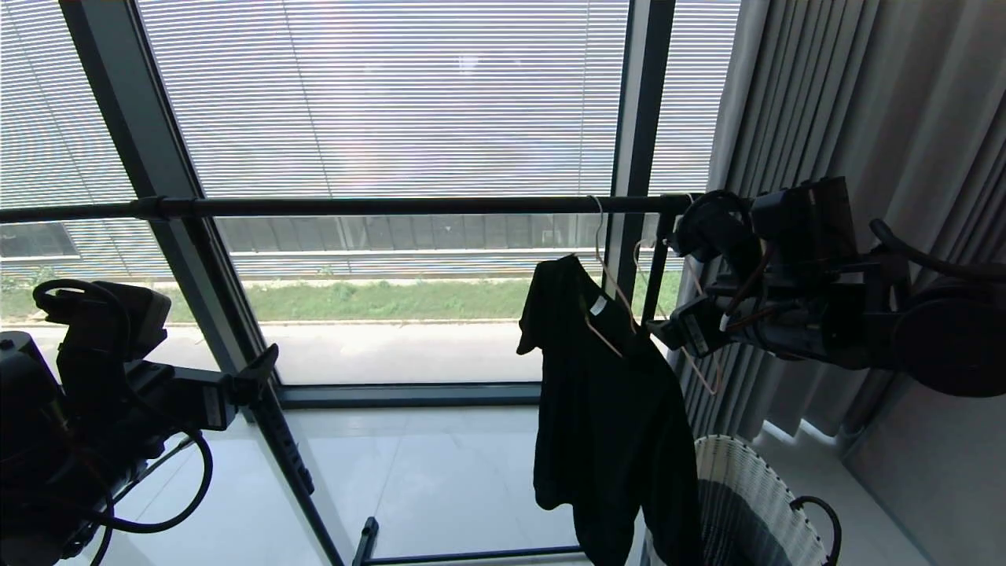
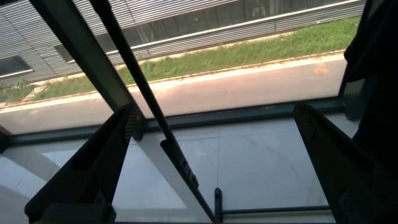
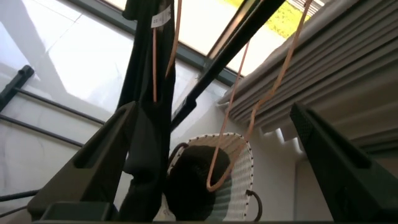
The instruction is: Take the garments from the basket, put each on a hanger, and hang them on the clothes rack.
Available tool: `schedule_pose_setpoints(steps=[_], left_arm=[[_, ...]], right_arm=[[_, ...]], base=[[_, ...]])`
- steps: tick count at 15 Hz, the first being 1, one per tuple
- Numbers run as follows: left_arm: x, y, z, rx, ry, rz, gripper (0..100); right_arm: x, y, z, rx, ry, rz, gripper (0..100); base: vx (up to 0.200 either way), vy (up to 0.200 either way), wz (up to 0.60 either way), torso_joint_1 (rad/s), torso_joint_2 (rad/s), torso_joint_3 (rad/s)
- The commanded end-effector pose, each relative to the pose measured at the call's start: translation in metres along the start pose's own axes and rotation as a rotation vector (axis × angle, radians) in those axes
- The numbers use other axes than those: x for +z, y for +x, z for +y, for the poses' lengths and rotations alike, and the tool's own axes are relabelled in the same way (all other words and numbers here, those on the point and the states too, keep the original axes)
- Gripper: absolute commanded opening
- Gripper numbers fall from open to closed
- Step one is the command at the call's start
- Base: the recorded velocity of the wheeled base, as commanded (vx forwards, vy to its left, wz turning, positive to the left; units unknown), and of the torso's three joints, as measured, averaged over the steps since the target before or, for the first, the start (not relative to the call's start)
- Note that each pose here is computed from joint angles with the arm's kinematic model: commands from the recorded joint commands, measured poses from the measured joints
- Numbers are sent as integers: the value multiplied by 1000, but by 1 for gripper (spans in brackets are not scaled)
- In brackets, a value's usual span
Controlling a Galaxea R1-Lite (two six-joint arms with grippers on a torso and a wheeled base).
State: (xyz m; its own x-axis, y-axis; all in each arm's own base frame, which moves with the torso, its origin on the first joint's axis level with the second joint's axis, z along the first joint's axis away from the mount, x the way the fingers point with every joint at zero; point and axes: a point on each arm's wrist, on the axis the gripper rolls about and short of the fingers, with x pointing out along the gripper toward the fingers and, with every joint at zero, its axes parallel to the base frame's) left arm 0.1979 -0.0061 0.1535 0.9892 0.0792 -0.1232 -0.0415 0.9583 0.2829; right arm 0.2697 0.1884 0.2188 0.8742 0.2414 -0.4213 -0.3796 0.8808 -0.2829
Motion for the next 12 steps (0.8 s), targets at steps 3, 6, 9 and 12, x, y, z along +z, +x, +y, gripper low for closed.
schedule_pose_setpoints(steps=[3, 6, 9, 12], left_arm=[[0, 0, 0, 0, -2, -2, 100], [-1, 0, -1, -4, -3, 5, 100], [-2, 0, -1, -3, -5, 10, 100], [-2, 0, 0, -3, -1, 7, 100]], right_arm=[[0, -2, -4, -17, 5, -3, 100], [1, -5, -9, -34, 12, -9, 100], [4, -10, -13, -45, 19, -21, 100], [5, -17, -16, -67, 24, -30, 100]], base=[[-133, 0, 0, -2, 0, 0], [0, 0, 0, 0, 0, 0], [0, 0, 0, 0, 0, 0], [0, 0, 0, 0, 0, 0]])
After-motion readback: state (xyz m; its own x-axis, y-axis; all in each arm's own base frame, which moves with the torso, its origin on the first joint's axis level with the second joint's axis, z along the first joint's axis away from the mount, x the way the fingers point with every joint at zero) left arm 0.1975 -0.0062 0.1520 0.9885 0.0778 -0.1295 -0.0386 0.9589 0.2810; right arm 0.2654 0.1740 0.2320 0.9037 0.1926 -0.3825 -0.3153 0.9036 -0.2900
